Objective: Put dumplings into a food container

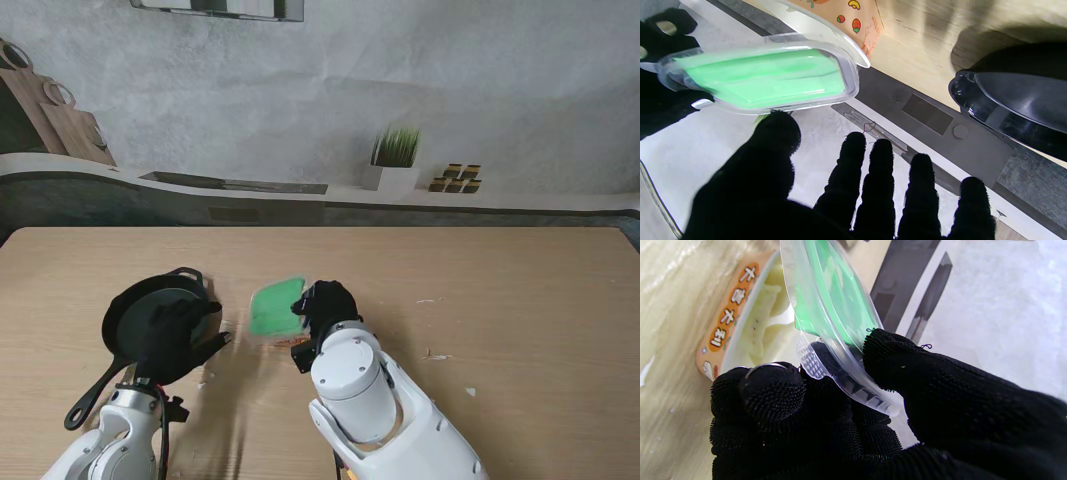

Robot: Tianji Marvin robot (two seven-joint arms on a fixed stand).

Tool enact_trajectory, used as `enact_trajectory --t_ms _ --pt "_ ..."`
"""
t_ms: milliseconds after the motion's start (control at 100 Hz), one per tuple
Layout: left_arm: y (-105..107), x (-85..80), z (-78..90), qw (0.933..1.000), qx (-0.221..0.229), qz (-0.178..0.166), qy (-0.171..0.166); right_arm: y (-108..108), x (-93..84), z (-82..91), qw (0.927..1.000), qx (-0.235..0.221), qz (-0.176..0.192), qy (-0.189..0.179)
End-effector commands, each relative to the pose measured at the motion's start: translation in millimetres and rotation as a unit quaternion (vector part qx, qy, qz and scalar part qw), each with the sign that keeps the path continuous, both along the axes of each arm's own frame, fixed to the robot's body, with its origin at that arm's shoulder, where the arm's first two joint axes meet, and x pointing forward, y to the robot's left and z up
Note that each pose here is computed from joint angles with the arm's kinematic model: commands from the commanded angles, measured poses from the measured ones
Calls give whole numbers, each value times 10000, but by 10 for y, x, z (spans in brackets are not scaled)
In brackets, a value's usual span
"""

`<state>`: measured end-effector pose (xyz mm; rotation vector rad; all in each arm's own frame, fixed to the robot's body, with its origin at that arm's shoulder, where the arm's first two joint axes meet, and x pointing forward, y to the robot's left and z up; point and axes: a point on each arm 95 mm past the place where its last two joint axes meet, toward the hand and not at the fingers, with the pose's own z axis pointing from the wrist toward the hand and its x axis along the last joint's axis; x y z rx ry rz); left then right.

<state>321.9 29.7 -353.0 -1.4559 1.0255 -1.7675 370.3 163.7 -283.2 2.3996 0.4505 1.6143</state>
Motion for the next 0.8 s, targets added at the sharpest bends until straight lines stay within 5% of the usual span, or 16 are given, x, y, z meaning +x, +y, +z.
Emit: enact_trajectory --t_ms 0,790 --pt "-37 0 -22 9999 -17 -38 93 38 38 28 9999 106 -28 -28" --pt "-54 43 -11 9998 -71 68 194 3 227 -161 9987 -48 -304 396"
